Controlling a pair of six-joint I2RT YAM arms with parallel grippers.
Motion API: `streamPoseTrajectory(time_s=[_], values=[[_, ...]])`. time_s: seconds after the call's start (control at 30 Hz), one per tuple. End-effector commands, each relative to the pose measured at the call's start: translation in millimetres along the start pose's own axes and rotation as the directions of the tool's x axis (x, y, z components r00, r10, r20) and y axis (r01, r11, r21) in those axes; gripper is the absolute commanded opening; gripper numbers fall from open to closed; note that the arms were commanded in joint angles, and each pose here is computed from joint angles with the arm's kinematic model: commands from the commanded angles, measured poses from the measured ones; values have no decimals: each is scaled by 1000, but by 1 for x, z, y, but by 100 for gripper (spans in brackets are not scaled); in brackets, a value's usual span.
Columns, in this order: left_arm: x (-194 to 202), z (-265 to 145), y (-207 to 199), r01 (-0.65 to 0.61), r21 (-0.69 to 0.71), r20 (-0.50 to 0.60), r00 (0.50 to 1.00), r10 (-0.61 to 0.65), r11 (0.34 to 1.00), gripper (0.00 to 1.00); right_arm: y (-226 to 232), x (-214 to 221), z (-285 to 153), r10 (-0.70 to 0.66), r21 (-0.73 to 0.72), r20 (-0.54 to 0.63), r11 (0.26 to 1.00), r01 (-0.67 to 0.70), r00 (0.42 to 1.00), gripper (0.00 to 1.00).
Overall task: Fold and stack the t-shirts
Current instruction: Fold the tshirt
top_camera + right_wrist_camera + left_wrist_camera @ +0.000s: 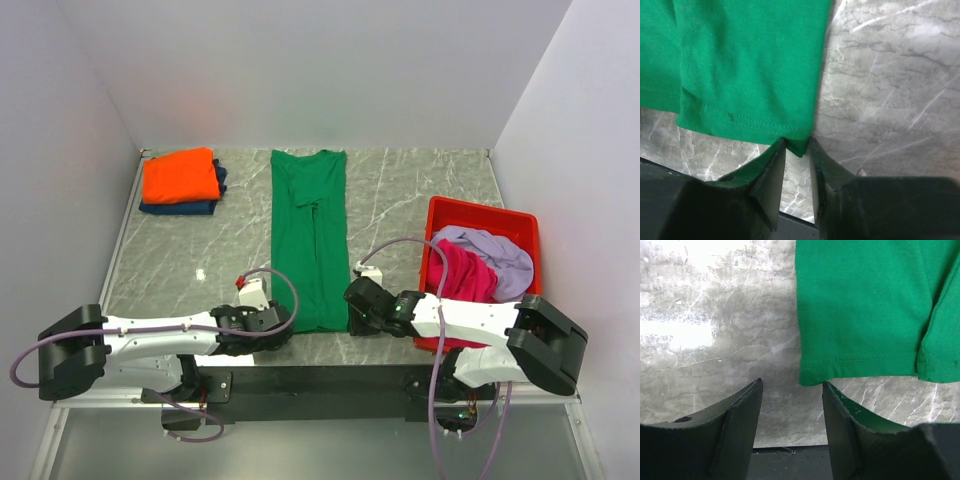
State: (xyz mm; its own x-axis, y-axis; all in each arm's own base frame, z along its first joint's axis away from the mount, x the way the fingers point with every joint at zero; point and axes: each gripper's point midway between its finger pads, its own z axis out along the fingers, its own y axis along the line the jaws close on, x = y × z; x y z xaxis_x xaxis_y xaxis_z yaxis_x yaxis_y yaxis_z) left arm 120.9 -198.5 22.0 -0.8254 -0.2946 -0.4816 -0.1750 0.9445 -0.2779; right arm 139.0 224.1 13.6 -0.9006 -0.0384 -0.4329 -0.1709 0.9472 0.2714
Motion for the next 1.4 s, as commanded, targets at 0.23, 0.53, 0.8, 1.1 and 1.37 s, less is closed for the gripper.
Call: streamPoseTrajectory(time_s=[0.23, 0.53, 0.8, 1.1, 1.37], values=[[-3, -4, 7, 28, -28, 16, 999, -28, 999, 52, -3, 10, 7, -7, 10, -35, 1000, 7, 999, 0], [-8, -4, 6, 49, -12, 43, 998, -48, 999, 48, -3, 14, 10, -14, 13, -52, 1000, 14, 999, 0], [-23, -13, -23, 48, 86, 77, 996, -55, 995, 47, -5, 16, 12, -26, 22, -64, 999, 27, 998, 0], [-18, 4, -10, 56, 28, 64, 996, -58, 998, 47, -3, 17, 13, -34, 16, -71, 999, 35, 997, 0], [-16, 9, -2, 49, -31, 61, 997, -47, 998, 34, -4, 19, 14, -37, 20, -75, 999, 39, 996, 0]])
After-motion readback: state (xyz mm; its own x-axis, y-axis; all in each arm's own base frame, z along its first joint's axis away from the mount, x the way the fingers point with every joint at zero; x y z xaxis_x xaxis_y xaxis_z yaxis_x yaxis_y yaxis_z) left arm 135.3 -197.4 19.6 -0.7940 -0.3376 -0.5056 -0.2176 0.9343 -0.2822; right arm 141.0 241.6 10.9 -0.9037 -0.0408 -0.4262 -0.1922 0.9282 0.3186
